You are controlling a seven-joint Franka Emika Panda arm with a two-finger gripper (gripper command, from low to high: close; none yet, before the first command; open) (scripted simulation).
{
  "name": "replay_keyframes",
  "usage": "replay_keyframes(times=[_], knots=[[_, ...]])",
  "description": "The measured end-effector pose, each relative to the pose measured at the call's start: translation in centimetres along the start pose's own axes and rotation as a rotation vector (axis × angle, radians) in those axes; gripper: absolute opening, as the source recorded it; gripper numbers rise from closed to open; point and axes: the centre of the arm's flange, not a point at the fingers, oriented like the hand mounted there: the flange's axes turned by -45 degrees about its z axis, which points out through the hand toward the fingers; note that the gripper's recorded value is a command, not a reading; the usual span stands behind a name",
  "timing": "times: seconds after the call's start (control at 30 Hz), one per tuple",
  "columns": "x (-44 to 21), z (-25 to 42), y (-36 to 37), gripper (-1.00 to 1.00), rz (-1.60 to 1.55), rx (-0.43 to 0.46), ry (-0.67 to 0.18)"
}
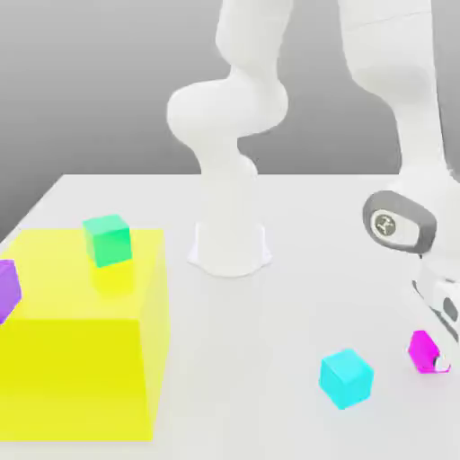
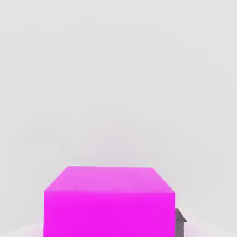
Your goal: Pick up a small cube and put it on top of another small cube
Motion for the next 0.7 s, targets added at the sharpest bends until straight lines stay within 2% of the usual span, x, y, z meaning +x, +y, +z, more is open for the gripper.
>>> replay_keyframes(times=[0.13,0.33,0.53,0.7], knots=[[-3.9,-5.0,2.7,-1.00,0.065,-0.001,0.002],[-16.9,-12.6,7.4,-1.00,0.273,-0.004,0.005],[-28.7,-19.4,6.5,-1.00,0.433,-0.006,0.003],[-39.0,-24.1,2.3,-1.00,0.599,-0.004,0.001]])
